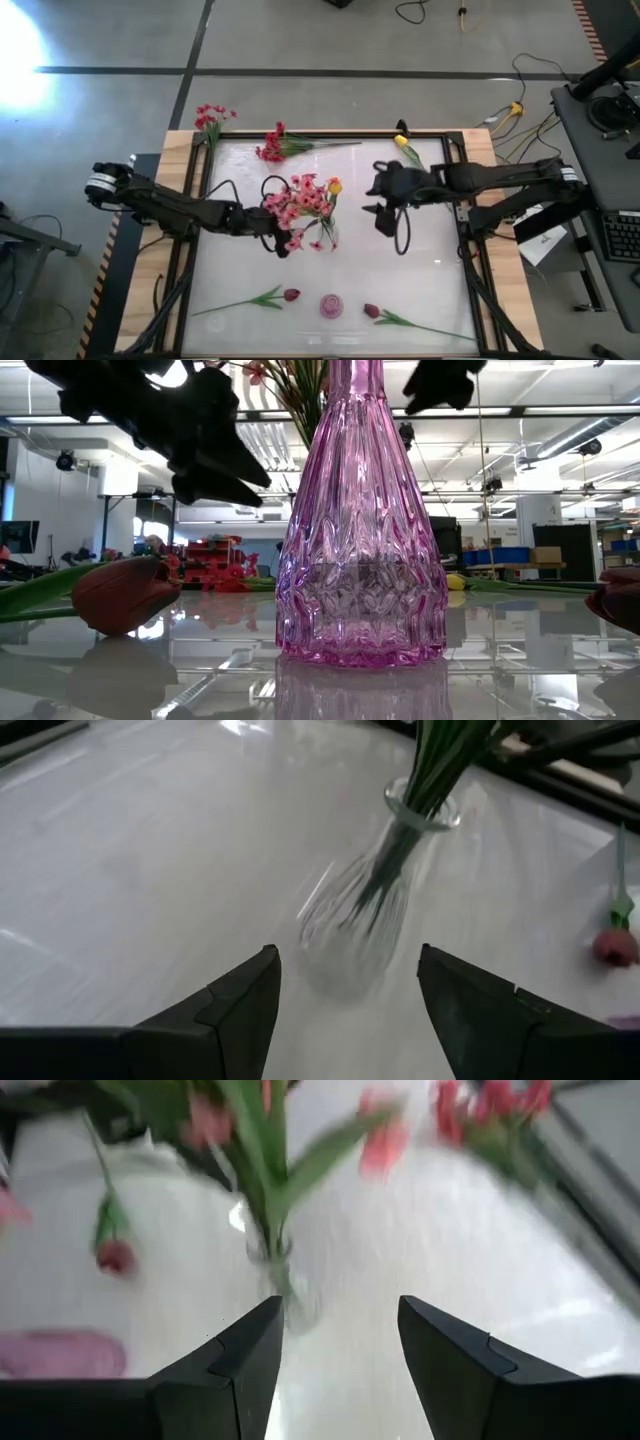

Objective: Sort flowers into vase by color
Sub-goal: Adjust the transparent vase

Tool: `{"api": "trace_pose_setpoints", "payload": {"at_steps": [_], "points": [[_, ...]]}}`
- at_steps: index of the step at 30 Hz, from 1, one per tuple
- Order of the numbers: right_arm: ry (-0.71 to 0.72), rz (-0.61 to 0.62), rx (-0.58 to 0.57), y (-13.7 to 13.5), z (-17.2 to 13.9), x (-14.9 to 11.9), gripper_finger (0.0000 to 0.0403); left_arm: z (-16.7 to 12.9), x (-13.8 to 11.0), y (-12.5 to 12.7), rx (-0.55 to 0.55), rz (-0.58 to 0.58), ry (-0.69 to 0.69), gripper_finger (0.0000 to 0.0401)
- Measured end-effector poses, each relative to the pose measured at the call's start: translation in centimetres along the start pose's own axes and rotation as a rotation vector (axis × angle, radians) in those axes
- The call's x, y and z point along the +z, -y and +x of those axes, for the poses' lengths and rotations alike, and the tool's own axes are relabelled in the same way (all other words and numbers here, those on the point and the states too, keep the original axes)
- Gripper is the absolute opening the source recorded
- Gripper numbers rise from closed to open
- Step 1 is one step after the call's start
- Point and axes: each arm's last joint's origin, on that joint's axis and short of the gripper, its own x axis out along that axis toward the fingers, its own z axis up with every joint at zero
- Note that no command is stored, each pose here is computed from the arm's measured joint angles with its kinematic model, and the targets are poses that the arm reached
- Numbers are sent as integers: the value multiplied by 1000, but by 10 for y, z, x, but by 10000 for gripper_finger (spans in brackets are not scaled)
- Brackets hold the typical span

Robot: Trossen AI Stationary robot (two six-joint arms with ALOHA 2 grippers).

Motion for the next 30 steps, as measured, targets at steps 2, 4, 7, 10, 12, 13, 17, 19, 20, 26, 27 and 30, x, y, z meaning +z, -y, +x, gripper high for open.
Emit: {"api": "trace_pose_setpoints", "payload": {"at_steps": [2,4,7,10,12,13,17,19,20,26,27,30], "points": [[-21,-15,5,-7,11,-9,192,7,-2,2,-6,-5,13,223],[-30,-29,-1,-16,25,-20,192,13,-5,3,-8,-7,18,223],[-25,-28,6,-30,49,-38,192,21,-10,3,0,-8,2,223],[-11,15,9,-40,75,-51,192,24,-15,2,6,0,-20,223],[-21,53,2,-43,93,-60,192,24,-16,2,11,5,-33,223],[-29,71,-2,-45,102,-64,192,24,-16,1,12,6,-36,223],[-61,112,-17,-49,131,-76,200,18,-15,0,24,14,-58,222],[-75,114,-25,-51,142,-79,213,13,-15,-3,40,21,-87,218],[-68,116,-22,-53,147,-79,221,11,-15,-4,46,25,-97,215],[-74,103,-56,-58,171,-83,277,-3,-11,-7,59,35,-122,195],[-75,99,-73,-58,174,-85,285,-6,-10,-8,61,34,-126,192],[-61,112,-130,-57,179,-86,302,-11,-9,-9,66,19,-134,185]]}}
